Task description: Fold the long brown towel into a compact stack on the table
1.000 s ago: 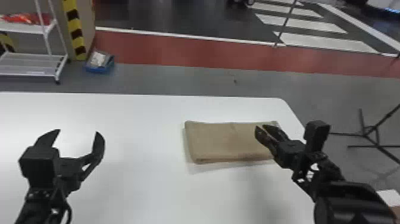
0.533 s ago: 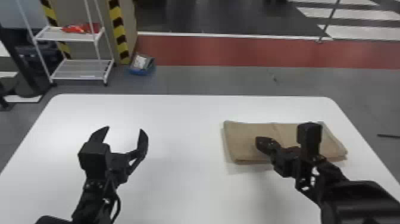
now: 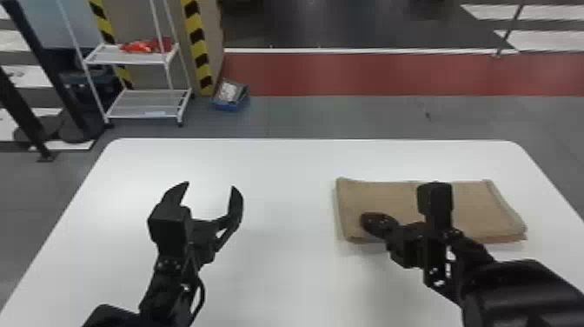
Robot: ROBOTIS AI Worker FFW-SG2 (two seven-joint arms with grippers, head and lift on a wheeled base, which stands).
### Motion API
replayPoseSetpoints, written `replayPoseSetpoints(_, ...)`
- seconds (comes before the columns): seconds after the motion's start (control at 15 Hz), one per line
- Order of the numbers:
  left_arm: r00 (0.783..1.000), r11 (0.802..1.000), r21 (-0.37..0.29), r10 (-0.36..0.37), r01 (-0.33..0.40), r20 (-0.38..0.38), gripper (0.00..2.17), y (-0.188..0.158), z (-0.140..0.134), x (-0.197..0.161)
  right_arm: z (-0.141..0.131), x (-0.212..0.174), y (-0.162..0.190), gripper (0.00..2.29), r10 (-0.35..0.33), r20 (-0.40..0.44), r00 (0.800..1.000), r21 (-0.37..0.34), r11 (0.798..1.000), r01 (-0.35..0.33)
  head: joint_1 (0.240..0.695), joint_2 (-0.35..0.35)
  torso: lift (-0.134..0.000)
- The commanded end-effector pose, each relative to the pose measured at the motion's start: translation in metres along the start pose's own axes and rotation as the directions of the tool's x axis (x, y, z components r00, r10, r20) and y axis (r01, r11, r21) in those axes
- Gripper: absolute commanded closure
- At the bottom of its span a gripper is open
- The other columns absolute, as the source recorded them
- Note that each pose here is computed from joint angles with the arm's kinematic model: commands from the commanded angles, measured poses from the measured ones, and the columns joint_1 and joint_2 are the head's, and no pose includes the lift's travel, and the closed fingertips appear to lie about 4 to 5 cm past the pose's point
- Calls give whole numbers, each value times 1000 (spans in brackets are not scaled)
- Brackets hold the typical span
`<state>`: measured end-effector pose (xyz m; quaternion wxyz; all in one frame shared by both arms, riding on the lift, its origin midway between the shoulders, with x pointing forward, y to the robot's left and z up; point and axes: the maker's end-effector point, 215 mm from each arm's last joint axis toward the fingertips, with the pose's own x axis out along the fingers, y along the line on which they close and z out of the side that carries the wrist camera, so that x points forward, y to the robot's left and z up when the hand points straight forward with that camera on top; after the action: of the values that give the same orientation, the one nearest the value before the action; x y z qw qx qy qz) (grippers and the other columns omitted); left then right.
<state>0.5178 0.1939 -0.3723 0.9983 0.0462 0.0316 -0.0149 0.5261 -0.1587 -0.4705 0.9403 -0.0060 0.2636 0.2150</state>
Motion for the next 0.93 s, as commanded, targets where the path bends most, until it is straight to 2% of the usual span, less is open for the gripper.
replayPoseSetpoints(0.0,1000,1000,3,0,0,-3,140,0,-2,0,8,12,34,1959,53,3,999,-3,999,-53,695,35,-112)
replayPoseSetpoints(0.27,1000,1000,2,1,-1,-8,140,0,-5,0,37,26,101,1959,131,54,990,3,991,-132,695,93,-112)
replayPoseSetpoints(0.47,1000,1000,2,5,-5,-5,140,1,-4,0,62,17,101,1959,137,103,985,14,990,-139,695,148,-112)
replayPoseSetpoints(0.67,1000,1000,-3,-4,4,5,140,-4,2,-2,84,-17,47,1949,36,183,983,40,998,-44,695,137,-112)
replayPoseSetpoints(0.8,999,1000,-8,-25,26,21,140,-18,8,-3,86,-42,-14,1521,-58,205,977,74,996,44,695,98,-112)
replayPoseSetpoints(0.87,999,999,-10,-31,31,25,140,-22,10,-2,83,-53,-42,1531,-98,203,974,78,993,84,695,68,-112)
